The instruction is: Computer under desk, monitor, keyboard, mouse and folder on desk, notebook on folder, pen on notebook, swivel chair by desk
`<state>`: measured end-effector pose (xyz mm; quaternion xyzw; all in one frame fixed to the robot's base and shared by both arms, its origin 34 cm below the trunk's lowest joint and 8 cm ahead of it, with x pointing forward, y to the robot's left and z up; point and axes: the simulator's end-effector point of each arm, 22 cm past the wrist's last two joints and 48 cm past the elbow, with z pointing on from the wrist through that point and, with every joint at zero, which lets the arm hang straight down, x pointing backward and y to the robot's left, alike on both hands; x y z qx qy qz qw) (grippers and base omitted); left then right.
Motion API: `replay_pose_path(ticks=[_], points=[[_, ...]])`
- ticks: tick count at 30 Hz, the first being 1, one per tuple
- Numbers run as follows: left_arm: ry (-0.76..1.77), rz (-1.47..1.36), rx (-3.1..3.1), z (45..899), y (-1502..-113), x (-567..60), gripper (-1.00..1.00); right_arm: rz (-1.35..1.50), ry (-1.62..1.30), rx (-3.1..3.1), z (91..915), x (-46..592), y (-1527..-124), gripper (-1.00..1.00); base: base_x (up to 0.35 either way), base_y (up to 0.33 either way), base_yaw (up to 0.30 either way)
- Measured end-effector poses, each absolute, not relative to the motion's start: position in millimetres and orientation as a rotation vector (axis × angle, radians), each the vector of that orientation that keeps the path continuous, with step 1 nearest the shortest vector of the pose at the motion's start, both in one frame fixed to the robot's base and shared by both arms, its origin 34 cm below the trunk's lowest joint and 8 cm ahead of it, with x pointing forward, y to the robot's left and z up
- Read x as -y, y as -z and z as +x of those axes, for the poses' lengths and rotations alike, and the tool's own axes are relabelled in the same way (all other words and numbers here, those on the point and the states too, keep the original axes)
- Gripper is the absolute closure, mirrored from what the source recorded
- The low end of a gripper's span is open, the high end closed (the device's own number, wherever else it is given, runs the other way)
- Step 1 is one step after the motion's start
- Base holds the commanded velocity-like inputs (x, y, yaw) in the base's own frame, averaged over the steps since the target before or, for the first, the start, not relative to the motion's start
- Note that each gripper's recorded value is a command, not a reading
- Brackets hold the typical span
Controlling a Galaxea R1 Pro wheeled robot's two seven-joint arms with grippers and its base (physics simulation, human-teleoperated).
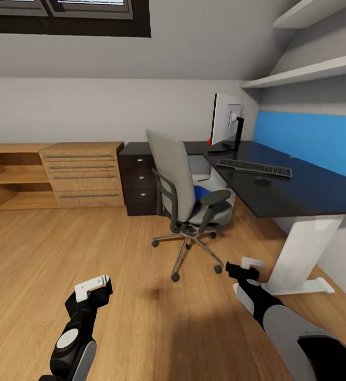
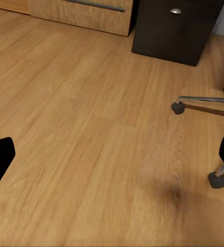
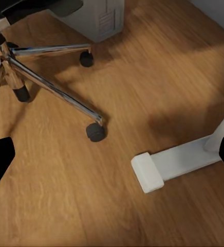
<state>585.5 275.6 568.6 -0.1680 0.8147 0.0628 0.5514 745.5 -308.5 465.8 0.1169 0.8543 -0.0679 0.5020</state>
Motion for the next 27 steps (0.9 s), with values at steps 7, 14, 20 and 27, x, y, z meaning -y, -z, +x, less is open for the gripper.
replay_pose_path(ticks=[7, 14, 20, 27], points=[[-0.157, -0.378, -1.982, 578, -543, -274, -1.0, 0.311, 0.147, -2.068, 742, 307, -449, -1.0, 0.0, 0.0, 0.0], [-0.154, -0.373, -2.004, 572, -523, -271, -1.0, 0.316, 0.141, -2.059, 738, 307, -435, -1.0, 0.0, 0.0, 0.0], [-0.154, -0.372, -2.006, 568, -509, -270, -1.0, 0.319, 0.137, -2.004, 740, 307, -431, -1.0, 0.0, 0.0, 0.0], [-0.143, -0.349, -2.037, 568, -495, -259, -1.0, 0.321, 0.144, -2.012, 739, 308, -416, -1.0, 0.0, 0.0, 0.0]])
